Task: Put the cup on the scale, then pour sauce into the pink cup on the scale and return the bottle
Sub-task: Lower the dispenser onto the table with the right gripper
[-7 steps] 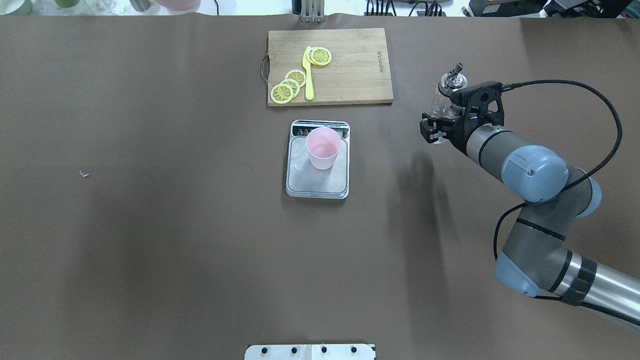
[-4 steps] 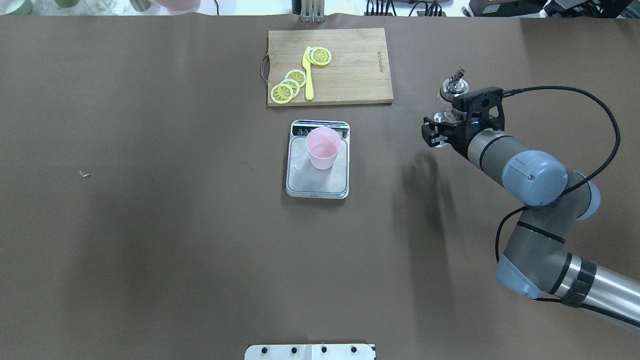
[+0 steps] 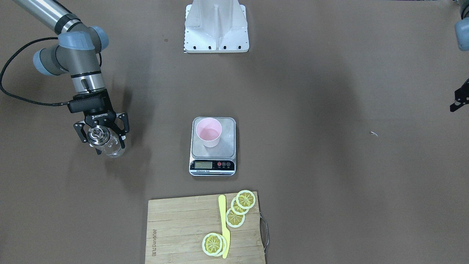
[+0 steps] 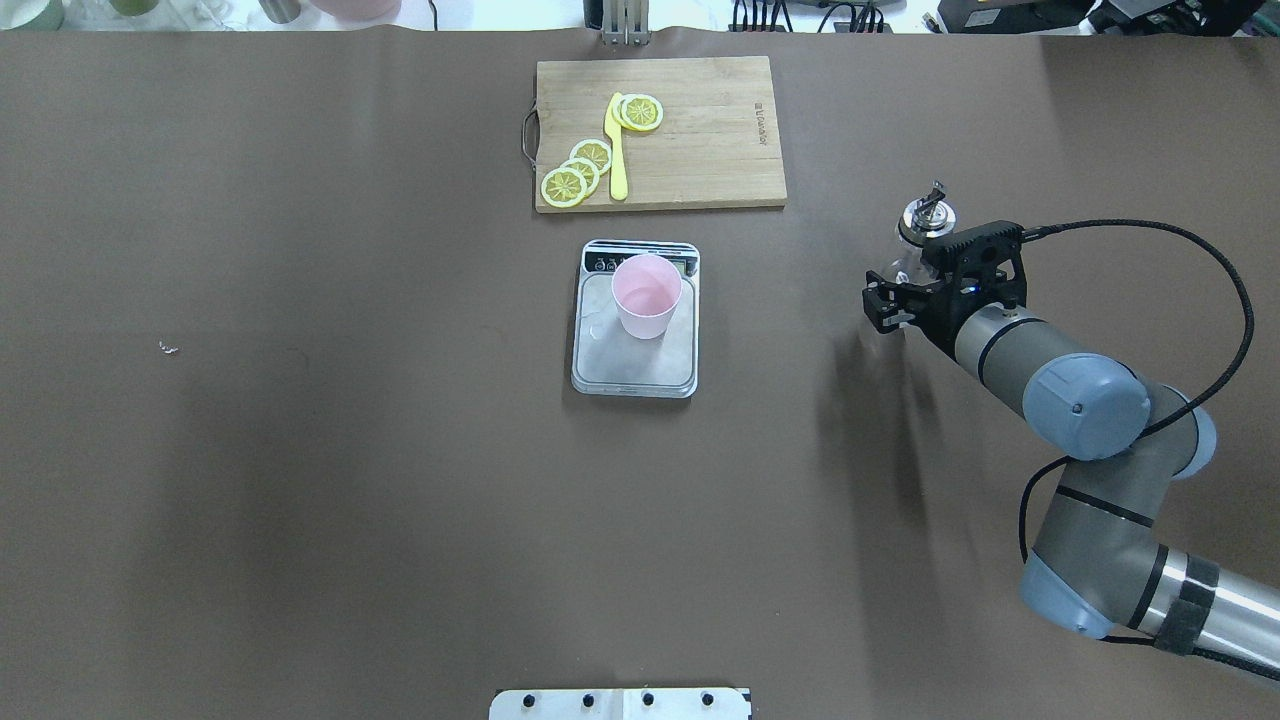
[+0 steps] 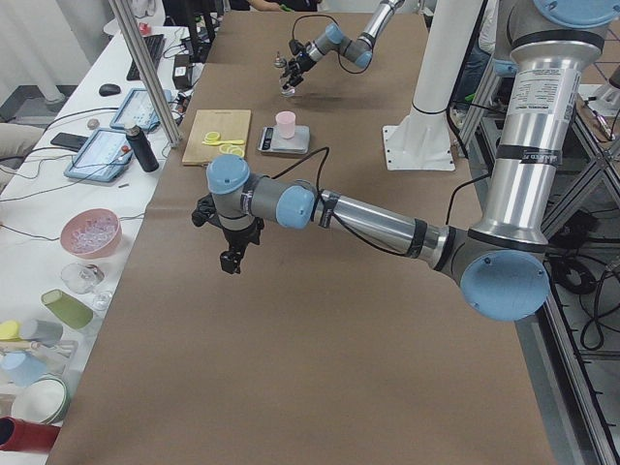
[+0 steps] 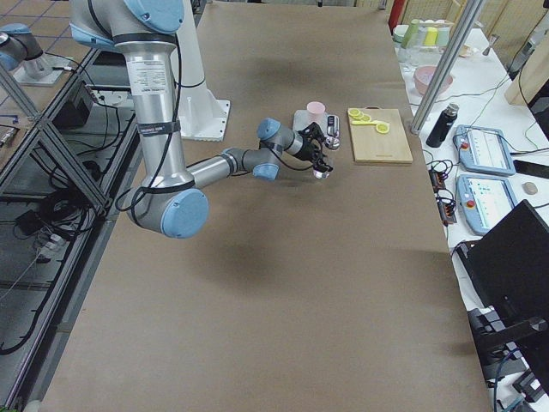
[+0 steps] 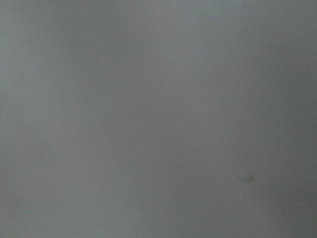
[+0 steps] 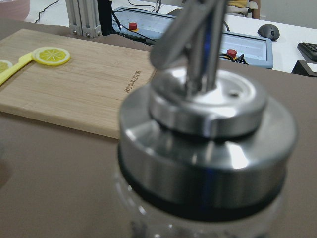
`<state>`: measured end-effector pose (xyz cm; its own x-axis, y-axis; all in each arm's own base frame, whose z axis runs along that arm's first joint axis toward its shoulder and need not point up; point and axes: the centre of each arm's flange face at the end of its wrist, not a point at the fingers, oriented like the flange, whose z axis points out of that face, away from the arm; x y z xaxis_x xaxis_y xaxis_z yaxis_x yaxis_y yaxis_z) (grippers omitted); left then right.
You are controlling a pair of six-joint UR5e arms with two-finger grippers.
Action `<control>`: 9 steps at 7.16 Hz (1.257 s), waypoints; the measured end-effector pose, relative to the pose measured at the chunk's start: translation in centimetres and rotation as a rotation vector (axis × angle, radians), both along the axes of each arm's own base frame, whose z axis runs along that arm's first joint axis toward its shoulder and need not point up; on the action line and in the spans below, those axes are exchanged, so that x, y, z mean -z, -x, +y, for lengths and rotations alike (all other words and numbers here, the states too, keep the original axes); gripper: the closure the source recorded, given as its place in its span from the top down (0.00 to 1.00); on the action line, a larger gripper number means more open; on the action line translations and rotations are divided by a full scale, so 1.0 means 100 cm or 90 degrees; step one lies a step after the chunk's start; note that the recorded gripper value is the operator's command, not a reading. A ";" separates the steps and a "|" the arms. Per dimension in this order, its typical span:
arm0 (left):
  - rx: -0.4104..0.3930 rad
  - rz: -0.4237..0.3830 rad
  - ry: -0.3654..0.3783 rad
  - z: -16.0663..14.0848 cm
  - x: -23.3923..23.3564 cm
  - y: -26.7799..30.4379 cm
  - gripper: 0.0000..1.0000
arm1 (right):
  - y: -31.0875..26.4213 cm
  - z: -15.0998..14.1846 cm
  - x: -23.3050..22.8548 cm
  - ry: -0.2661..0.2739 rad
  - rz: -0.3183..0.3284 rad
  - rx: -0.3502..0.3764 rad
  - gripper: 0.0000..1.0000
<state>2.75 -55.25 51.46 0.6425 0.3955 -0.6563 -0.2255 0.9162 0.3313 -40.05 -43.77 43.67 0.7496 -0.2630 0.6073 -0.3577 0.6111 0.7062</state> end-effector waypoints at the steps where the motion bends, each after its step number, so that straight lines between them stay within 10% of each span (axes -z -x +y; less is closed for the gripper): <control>1: 0.000 0.000 0.000 0.000 0.000 0.000 0.98 | 0.004 0.004 0.000 -0.001 -0.002 0.000 0.00; 7: 0.001 0.000 0.000 -0.001 0.002 0.000 0.98 | 0.024 0.022 -0.009 -0.005 -0.031 0.006 0.00; 9: 0.001 0.001 -0.001 -0.001 0.002 0.000 0.98 | 0.026 0.023 -0.008 -0.010 -0.036 0.009 0.50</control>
<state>2.80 -55.35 51.22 0.6426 0.3959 -0.6560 -0.2237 0.9158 0.3335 -42.61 -41.49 44.52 0.7105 -0.2827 0.6445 -0.3890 0.6054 0.6944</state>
